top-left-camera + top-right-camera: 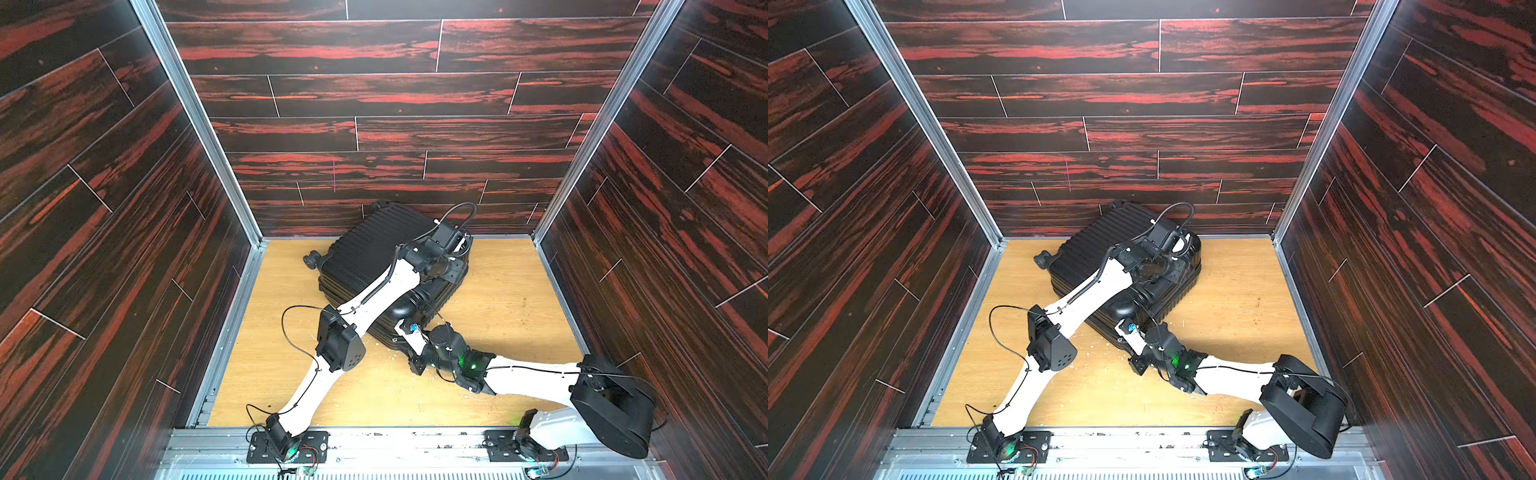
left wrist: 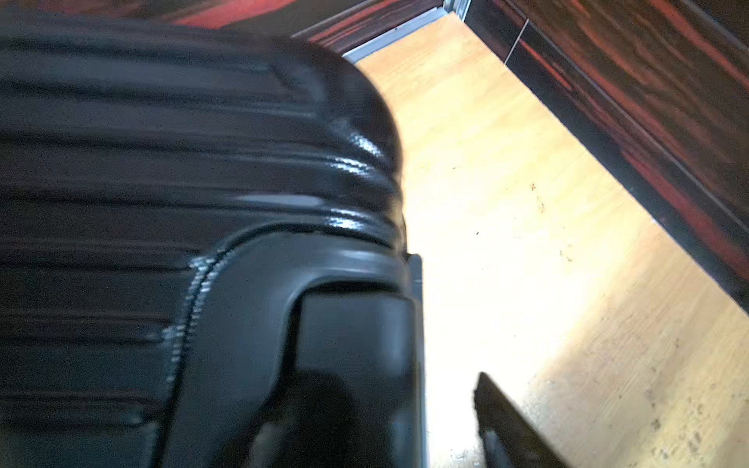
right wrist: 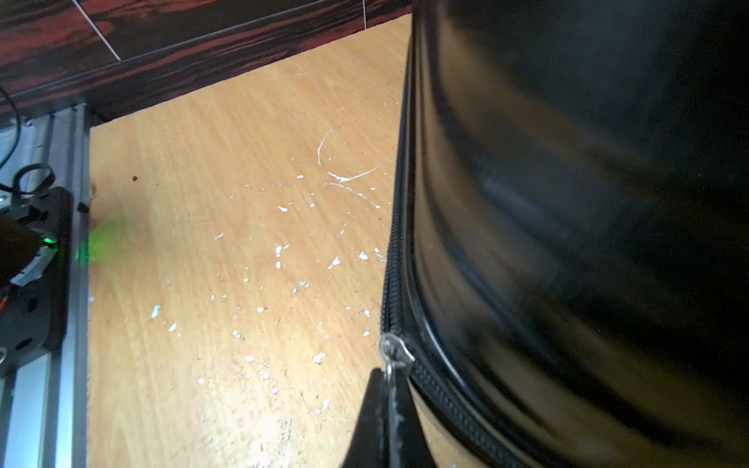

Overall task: Close the suitcase zippers
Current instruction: Zip the zipper on the suitcase.

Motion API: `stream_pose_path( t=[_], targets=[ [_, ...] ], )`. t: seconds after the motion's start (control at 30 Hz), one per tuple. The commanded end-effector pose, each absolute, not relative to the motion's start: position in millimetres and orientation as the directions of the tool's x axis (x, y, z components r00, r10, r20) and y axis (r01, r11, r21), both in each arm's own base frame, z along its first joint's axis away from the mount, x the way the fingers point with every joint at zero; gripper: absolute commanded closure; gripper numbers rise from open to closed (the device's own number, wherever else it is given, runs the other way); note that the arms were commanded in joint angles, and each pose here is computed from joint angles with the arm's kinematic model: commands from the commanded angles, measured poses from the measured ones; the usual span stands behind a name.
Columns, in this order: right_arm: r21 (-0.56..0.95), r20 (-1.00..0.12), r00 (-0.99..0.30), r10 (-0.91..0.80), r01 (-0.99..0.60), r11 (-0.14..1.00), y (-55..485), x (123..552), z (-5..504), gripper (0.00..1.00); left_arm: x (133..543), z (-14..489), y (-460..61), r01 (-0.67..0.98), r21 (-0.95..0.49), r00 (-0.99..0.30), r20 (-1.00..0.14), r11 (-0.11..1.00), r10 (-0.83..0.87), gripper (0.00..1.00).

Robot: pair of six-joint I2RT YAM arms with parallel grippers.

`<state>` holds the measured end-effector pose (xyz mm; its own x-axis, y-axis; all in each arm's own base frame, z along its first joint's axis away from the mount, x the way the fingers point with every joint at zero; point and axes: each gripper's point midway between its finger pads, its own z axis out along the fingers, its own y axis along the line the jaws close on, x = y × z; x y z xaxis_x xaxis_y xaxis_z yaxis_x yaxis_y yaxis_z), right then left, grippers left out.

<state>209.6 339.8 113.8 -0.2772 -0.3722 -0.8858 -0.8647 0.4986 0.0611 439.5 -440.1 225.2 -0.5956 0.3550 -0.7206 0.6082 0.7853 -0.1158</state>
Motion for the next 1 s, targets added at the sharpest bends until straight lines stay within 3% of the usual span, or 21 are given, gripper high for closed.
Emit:
stream_pose_path(
  t=[0.0, 0.13, 0.43, 0.73, 0.97],
  targets=[
    [0.101, -0.906, -0.261, -0.332, -0.897, 0.429, 351, 193, 122, 1.0, 480, 301, -379, 0.488, -0.035, -0.491, -0.837, 0.872, 0.241, 0.25],
    [0.105, -0.903, -0.274, -0.331, -0.888, 0.447, 347, 196, 118, 1.0, 470, 326, -360, 0.472, -0.033, -0.475, -0.851, 0.881, 0.223, 0.21],
    [0.109, -0.901, -0.286, -0.327, -0.877, 0.467, 342, 202, 116, 1.0, 472, 359, -282, 0.33, -0.015, -0.49, -0.857, 0.944, 0.157, 0.21],
    [0.103, -0.9, -0.288, -0.327, -0.87, 0.482, 334, 204, 115, 1.0, 499, 345, -125, 0.059, 0.002, -0.542, -0.84, 0.998, 0.033, 0.3],
    [0.103, -0.9, -0.287, -0.327, -0.871, 0.481, 334, 203, 116, 1.0, 509, 306, -22, -0.164, -0.046, -0.572, -0.809, 0.985, -0.133, 0.34]
  ],
)
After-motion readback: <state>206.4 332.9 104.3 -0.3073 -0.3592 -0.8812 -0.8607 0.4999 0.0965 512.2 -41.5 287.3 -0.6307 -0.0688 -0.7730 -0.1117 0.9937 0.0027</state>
